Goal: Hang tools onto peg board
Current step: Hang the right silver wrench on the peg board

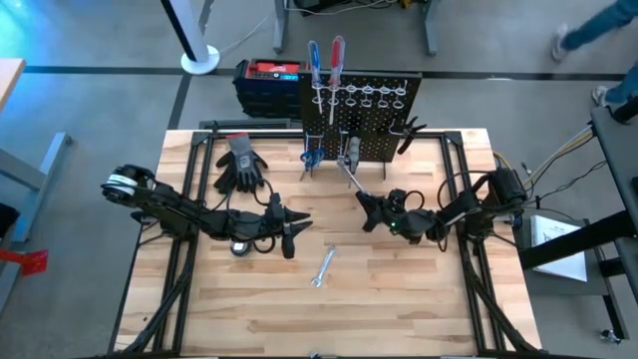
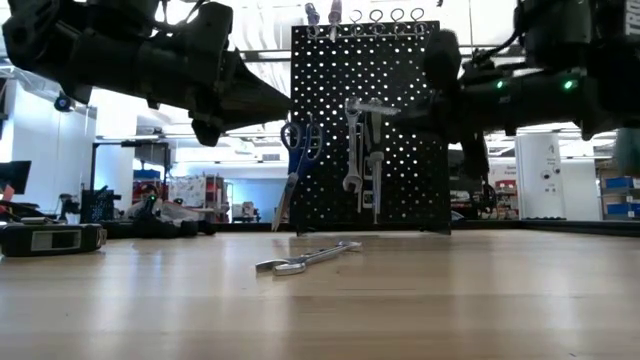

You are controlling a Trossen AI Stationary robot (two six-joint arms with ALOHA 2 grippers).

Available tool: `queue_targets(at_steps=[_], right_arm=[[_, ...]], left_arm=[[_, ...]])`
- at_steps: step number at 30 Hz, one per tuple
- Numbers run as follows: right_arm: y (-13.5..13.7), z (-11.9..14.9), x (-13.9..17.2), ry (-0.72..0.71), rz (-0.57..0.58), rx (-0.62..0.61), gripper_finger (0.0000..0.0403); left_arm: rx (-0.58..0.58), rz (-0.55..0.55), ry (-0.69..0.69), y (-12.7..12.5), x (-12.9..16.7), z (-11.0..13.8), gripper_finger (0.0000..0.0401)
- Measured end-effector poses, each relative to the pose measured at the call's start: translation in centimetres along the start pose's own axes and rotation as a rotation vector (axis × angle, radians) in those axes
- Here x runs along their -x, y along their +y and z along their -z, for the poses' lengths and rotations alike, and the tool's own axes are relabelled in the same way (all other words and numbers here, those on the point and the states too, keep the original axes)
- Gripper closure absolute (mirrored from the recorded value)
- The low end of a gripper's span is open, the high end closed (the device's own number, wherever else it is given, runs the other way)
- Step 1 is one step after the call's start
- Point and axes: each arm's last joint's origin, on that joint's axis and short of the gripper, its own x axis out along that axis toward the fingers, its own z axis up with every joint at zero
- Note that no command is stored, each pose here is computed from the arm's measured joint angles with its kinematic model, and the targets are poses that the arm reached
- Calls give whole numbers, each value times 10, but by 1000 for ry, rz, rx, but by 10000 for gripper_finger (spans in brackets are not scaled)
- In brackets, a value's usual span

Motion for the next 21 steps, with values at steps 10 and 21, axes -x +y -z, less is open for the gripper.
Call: queue_targets(at_steps=[10, 21], right_arm=[[-4, 2, -8, 60, -1, -114, 328], [0, 1, -1, 134, -89, -11, 164]], left_arm=[[-2, -3, 3, 0, 0, 0, 307], [-17, -26, 44, 3, 0, 5, 307]])
